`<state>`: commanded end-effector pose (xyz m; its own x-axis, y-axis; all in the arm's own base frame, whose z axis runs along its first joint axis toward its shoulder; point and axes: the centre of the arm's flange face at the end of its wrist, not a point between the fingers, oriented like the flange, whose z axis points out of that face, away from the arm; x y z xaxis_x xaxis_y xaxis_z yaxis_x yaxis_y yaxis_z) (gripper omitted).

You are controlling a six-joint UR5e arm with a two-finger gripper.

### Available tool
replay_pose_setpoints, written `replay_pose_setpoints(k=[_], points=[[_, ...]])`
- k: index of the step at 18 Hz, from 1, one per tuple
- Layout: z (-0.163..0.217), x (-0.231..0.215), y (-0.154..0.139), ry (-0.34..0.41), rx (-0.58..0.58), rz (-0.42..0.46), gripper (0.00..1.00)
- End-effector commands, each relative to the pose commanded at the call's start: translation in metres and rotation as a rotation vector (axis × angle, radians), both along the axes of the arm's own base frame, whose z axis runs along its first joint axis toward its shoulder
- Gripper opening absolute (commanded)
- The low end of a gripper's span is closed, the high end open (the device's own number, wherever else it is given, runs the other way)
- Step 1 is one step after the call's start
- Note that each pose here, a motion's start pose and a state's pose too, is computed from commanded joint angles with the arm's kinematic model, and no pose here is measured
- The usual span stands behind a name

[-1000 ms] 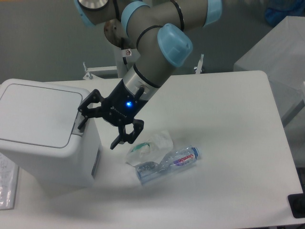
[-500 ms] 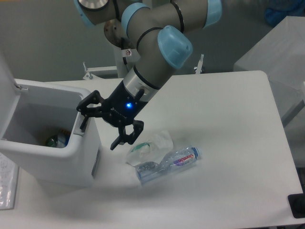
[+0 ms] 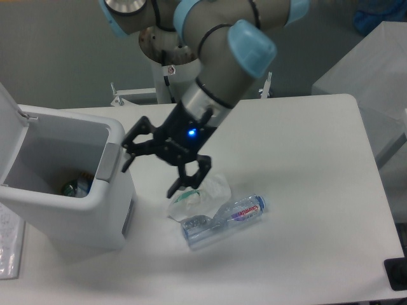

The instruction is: Open the trash can

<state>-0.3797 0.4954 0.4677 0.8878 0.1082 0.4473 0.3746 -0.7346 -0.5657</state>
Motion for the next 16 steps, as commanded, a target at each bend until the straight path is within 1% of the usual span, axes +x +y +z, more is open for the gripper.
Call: replay_pose_setpoints(k=[1,2,4,7,10,13,16], points=[[0.000,-0.008,-0.005,0.023,-0.017,0.011,1.00],[-0.003,-0.015,-0.010,0.063,-0.044,0.009,1.00],[-0.008,-0.026,-0.020,0.169,-0.114,-0.022,1.00],[-0.022,-0.040,-0.033,0.301,-0.238,-0.077,1.00],[-0.037,-0.068,-0.052,0.373,-0.281,-0.141,1.00],[-0.053,-0.096,-0.074,0.425,-0.311,-0.201,1.00],[-0.073,-0.124,-0.093,0.477,-0.391,-0.268,1.00]])
